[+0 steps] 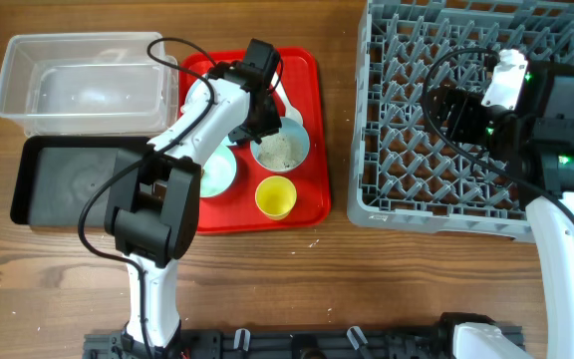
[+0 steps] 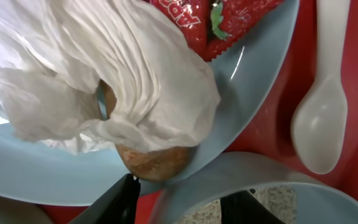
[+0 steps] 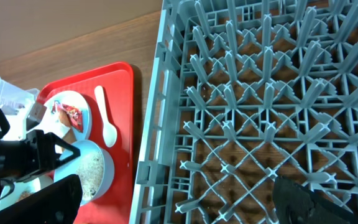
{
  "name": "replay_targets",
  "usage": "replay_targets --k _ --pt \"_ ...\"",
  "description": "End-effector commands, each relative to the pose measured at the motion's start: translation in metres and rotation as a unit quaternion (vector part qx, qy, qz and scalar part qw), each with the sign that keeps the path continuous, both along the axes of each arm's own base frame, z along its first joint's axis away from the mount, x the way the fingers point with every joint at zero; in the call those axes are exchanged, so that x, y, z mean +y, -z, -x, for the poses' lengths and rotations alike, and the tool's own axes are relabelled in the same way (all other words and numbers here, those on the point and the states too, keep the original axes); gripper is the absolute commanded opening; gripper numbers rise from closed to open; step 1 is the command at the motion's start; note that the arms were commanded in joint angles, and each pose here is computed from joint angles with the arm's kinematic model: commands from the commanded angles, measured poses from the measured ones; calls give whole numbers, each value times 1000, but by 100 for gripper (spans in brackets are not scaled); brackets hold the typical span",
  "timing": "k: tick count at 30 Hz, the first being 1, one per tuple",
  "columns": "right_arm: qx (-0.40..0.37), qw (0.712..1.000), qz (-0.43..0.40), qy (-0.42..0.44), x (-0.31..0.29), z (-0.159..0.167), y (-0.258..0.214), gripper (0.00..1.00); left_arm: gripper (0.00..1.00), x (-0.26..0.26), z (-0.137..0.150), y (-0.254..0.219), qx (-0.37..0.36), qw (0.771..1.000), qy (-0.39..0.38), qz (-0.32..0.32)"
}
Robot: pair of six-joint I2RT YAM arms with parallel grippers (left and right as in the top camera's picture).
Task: Sort waste into correct bins and load items into the dishwasher rack
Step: 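Grasp the white tissue on the blue plate with the left gripper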
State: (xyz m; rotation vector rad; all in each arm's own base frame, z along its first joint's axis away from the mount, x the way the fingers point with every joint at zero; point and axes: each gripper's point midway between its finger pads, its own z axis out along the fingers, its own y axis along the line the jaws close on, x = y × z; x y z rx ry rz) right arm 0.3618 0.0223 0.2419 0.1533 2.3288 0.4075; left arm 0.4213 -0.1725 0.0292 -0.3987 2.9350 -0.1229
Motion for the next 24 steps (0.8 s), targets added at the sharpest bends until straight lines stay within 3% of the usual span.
replay_targets --k 1,4,9,13,24 --pt "-7 1000 -4 1 0 -5 -5 100 43 -4 -3 -12 -10 1000 3 23" --pt "-7 1000 -4 1 0 -5 -5 100 43 -20 -4 -44 -21 997 15 70" --pt "-7 1000 -4 1 0 -5 -5 100 44 -5 0 -70 -31 997 2 73" --pt "-6 1000 -6 3 0 -5 -5 100 43 16 -8 -65 -46 999 -16 22" --pt "0 1000 -13 9 0 -4 -3 100 45 14 -21 -19 -31 999 -19 9"
